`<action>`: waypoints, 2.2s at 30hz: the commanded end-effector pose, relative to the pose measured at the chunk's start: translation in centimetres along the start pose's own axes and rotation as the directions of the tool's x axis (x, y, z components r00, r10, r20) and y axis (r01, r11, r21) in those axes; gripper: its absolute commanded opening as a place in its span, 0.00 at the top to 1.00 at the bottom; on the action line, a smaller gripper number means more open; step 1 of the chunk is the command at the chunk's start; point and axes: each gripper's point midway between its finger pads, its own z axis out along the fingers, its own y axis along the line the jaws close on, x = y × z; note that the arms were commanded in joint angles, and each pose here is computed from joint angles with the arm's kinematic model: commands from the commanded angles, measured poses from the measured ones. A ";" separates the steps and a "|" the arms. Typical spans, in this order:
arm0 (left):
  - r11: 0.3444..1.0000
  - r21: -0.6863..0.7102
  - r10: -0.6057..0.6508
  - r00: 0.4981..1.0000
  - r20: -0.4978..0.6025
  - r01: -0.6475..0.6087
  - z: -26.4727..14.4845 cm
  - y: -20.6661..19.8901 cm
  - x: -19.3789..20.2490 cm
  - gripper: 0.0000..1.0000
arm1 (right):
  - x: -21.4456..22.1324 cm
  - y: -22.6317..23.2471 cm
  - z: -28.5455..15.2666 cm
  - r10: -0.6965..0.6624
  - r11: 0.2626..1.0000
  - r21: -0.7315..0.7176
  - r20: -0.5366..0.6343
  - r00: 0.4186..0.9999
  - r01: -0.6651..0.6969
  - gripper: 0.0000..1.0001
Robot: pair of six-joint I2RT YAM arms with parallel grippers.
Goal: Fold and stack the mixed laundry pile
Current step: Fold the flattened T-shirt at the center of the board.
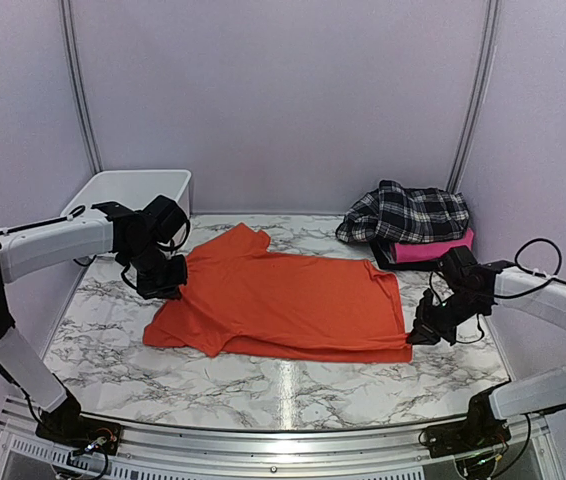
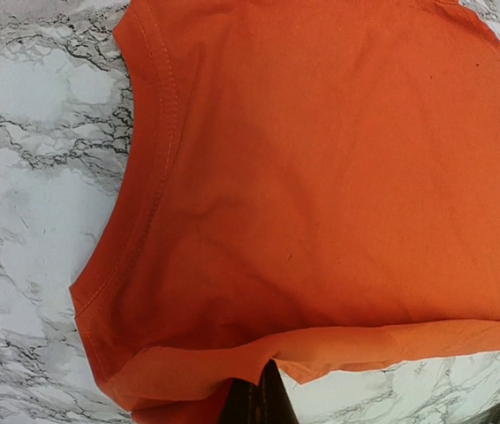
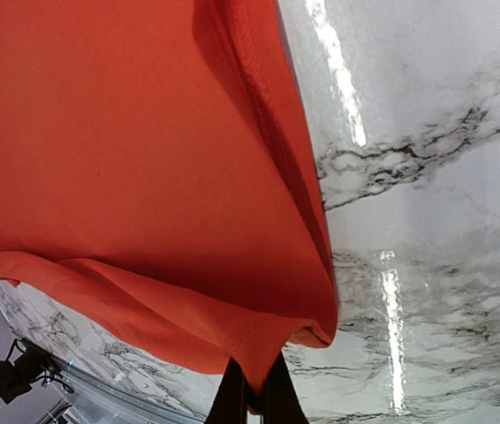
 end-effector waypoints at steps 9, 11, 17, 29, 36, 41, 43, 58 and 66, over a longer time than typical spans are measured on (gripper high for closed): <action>0.998 -0.022 0.050 0.998 -0.049 -0.051 1.6 -0.1 -1.7 1.00 | -2.5 0.5 0.3 0.000 1.000 -0.016 0.039 0.999 0.001 1.00; 0.998 -0.013 0.054 0.997 -0.058 -0.055 1.8 -0.3 -1.8 1.00 | -2.6 0.5 0.4 0.002 1.000 -0.015 0.039 0.999 -0.002 1.00; 0.998 -0.021 0.057 0.996 -0.075 -0.059 2.6 0.0 -2.2 1.00 | -2.9 0.7 0.9 0.009 1.000 -0.022 0.031 0.999 -0.008 1.00; 0.996 -0.016 0.088 0.992 -0.088 -0.090 4.2 -0.7 -3.9 1.00 | -4.2 1.2 1.8 0.001 1.000 -0.029 0.027 1.000 -0.001 0.96; 0.991 0.113 0.075 0.994 -0.075 -0.067 3.5 -0.8 -6.0 0.56 | -5.4 1.0 -0.3 -0.018 0.998 -0.053 0.086 0.996 0.022 0.59; 0.994 0.109 -0.012 0.998 -0.069 0.019 1.9 3.0 -4.4 0.34 | -4.2 0.9 -1.8 -0.058 0.994 -0.088 0.104 0.993 0.067 0.48; 0.993 0.105 -0.039 0.996 -0.075 0.047 1.5 4.4 -3.2 0.33 | -2.9 0.5 -1.4 -0.059 0.992 -0.108 0.077 0.995 0.067 0.47; 0.985 -0.067 -0.170 0.974 -0.149 0.162 3.8 11.6 3.6 0.46 | 0.8 -3.4 2.7 0.009 0.997 -0.073 -0.020 1.000 -0.010 0.52; 0.990 -0.015 -0.141 0.971 -0.195 0.141 4.9 11.2 4.9 0.48 | 0.9 -3.5 4.0 0.013 0.997 -0.080 -0.047 0.999 -0.016 0.59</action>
